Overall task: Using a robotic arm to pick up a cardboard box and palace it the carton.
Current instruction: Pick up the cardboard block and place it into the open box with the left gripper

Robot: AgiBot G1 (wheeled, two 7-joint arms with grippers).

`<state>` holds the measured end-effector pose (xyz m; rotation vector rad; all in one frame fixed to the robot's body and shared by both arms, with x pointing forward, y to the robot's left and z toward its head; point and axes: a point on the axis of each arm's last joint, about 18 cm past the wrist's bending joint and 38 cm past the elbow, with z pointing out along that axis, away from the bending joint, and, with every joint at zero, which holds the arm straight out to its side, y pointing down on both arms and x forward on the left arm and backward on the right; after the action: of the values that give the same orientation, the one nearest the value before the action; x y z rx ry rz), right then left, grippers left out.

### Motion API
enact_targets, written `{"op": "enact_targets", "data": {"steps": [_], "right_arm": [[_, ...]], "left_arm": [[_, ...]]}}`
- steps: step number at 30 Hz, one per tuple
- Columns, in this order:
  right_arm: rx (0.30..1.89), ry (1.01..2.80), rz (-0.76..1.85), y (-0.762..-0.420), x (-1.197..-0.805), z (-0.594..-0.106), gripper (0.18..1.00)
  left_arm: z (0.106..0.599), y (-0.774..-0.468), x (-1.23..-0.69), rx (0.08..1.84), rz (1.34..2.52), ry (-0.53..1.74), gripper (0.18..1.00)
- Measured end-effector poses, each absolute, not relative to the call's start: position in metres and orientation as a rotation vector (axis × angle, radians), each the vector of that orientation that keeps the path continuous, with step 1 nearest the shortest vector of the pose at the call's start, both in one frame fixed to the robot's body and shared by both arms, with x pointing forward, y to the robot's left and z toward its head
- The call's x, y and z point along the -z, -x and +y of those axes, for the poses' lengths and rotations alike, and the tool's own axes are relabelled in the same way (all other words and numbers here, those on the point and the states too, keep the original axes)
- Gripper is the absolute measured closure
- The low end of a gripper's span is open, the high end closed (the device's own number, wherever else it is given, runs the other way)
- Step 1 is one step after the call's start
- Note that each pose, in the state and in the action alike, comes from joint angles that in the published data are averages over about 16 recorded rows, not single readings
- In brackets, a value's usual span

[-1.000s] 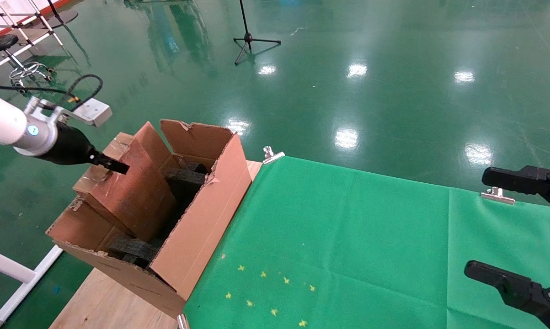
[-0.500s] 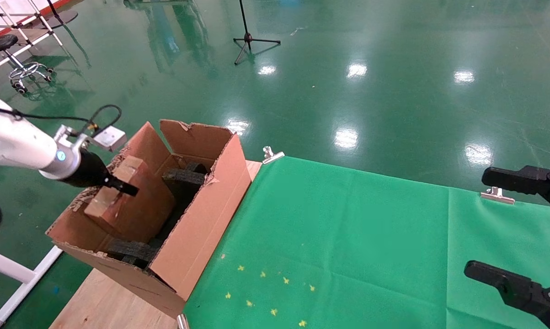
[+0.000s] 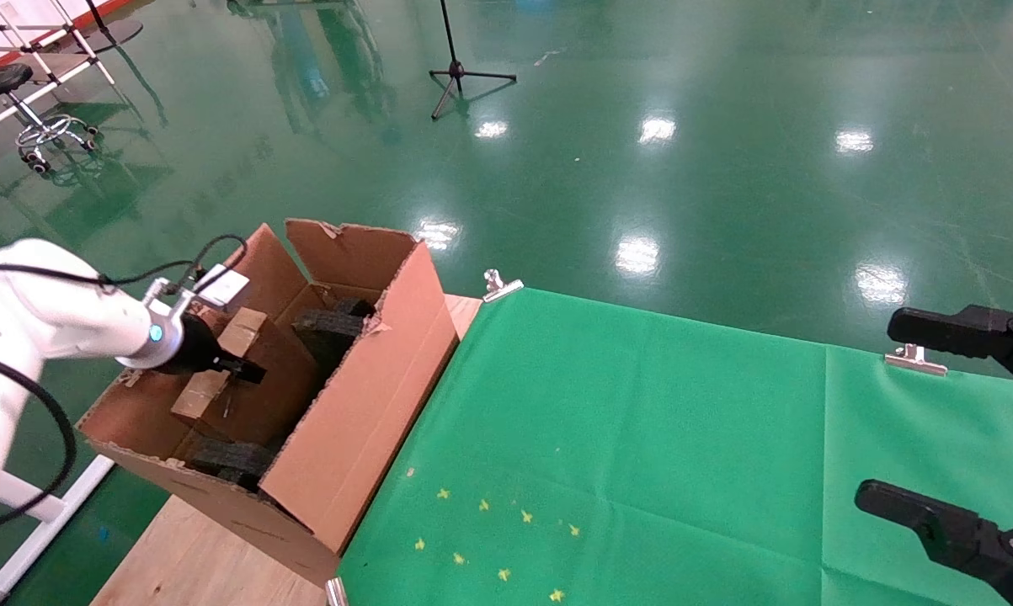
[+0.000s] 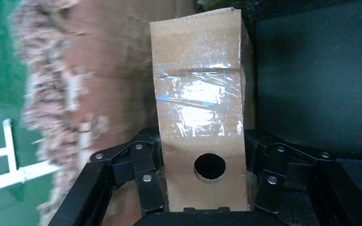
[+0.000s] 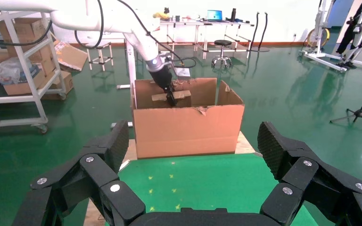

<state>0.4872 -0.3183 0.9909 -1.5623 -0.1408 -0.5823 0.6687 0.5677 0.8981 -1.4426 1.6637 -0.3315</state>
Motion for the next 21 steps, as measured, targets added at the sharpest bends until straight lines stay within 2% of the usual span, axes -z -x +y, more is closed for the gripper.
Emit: {"op": "enact_targets", "data": {"steps": [14, 21], "right_arm": [[0.583, 1.562, -0.140, -0.487, -0.991, -0.318, 0.178], [0.583, 1.562, -0.140, -0.487, -0.991, -0.318, 0.178]], "left_arm": [[0.560, -0.676, -0.879, 0.327, 1.682, 1.415, 0.878], [0.561, -0.676, -0.880, 0.326, 1.680, 1.416, 0.830]]}}
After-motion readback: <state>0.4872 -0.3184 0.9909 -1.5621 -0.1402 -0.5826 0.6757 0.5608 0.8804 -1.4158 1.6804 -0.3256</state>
